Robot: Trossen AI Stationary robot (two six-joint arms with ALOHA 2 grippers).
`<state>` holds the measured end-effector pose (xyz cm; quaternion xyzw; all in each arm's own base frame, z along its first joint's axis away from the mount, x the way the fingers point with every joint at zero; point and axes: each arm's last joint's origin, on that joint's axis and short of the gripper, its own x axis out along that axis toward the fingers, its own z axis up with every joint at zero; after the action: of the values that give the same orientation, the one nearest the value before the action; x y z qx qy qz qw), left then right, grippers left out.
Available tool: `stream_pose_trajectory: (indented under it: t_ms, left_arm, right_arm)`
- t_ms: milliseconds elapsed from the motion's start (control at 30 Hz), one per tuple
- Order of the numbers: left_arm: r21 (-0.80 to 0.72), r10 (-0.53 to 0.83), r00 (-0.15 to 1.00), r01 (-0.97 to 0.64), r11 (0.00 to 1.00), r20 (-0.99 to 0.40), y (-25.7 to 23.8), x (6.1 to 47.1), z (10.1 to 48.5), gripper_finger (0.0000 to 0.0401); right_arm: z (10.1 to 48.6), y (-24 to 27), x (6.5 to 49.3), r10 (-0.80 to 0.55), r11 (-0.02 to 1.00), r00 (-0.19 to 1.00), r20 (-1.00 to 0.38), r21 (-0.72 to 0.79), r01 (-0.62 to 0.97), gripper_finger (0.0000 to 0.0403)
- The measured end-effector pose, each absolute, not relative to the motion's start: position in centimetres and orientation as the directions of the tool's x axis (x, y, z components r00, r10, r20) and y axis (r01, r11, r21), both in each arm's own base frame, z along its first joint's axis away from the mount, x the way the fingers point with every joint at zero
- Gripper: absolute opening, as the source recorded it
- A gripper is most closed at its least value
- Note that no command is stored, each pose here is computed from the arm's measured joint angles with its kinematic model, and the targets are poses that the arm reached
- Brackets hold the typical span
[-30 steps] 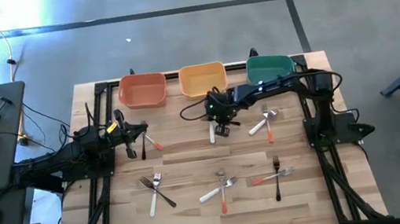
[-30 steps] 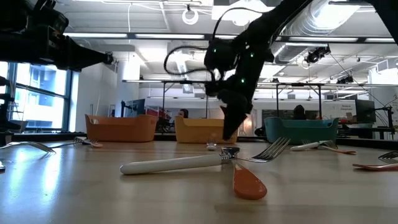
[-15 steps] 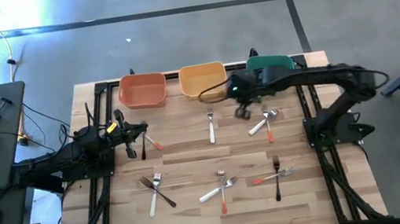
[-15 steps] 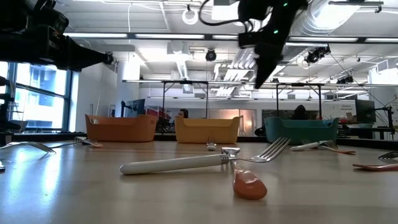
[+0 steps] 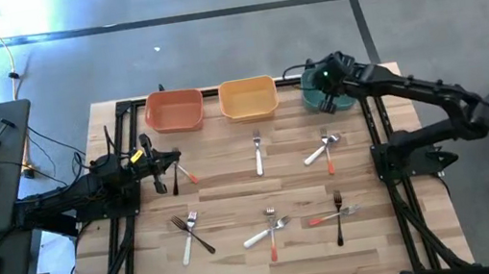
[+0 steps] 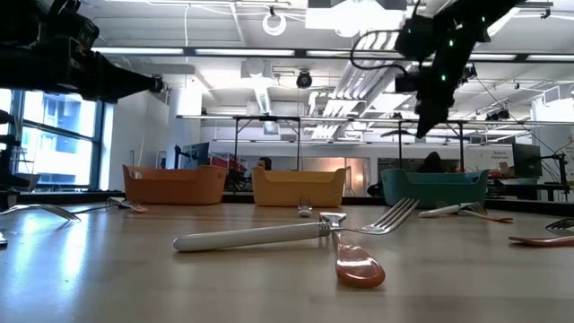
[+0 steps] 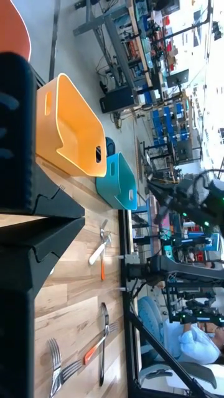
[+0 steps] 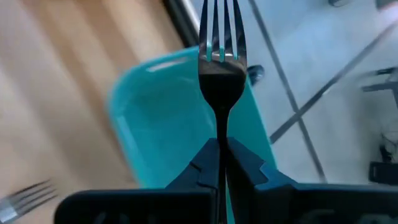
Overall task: Sort silverware by color (type)
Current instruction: Put the black fork into the green bin
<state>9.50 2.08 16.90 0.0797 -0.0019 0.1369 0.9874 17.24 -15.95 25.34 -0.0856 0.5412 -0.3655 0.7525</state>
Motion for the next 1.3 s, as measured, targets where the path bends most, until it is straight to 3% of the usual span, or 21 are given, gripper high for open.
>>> stream_pose_trajectory:
  t_ms: [667,967,1300]
  left_arm:
    - [0.157,0.27,0.963,-0.271,0.95,0.026,2.1,9.5,16.9,0.0001]
    - [0.157,0.27,0.962,-0.271,0.95,0.026,2.1,9.5,16.9,0.0001]
    - [0.157,0.27,0.963,-0.271,0.95,0.026,2.1,9.5,16.9,0.0001]
  right_arm:
    - [17.8,-21.5,17.1,-0.561,0.747,0.066,-0.825,-0.47,0.471,0.0]
    - [16.0,-22.7,16.7,-0.542,0.75,-0.006,-0.84,-0.487,0.447,0.0]
    - [15.2,-22.9,16.8,-0.523,0.767,-0.008,-0.852,-0.474,0.433,0.0]
